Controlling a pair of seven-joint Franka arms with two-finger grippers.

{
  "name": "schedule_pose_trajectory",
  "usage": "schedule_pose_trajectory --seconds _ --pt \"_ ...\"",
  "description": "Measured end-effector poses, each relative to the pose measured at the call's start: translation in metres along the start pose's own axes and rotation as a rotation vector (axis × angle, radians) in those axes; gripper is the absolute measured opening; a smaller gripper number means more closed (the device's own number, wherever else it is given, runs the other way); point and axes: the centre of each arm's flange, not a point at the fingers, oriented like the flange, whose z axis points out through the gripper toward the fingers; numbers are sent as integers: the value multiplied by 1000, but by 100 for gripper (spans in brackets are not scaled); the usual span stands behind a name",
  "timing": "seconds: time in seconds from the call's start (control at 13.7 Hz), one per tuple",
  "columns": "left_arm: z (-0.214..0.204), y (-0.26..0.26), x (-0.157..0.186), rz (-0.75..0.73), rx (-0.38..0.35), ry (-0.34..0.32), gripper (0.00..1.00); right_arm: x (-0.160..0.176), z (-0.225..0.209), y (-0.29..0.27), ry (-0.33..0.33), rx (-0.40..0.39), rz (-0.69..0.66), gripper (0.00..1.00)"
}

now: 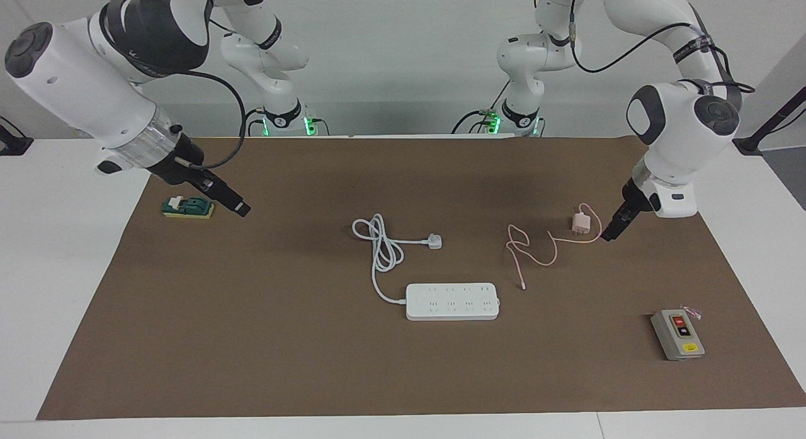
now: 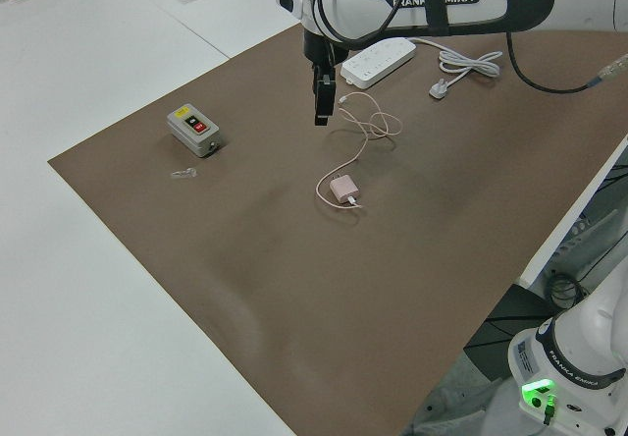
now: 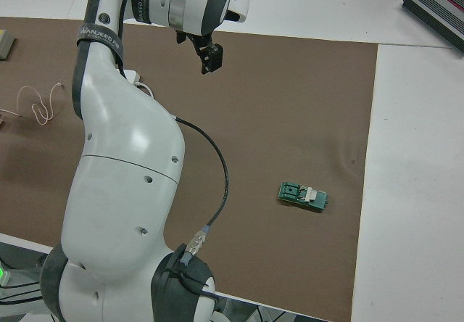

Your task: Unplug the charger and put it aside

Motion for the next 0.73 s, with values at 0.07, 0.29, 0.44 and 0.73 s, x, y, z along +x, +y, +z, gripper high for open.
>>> schedule_pose_trajectory --seconds 0.07,0.29,0.44,0.73 --pt "-14 -1 0 86 9 -12 100 3 -11 14 36 -45 -126 100" --pt "-60 -9 -9 275 43 -70 100 -4 -47 48 98 -172 -378 100" --pt "-80 -11 -16 337 54 -95 100 -16 -61 61 121 -252 -473 100" --pt "-116 -20 -18 540 43 -98 100 -43 -63 77 135 -332 -536 100"
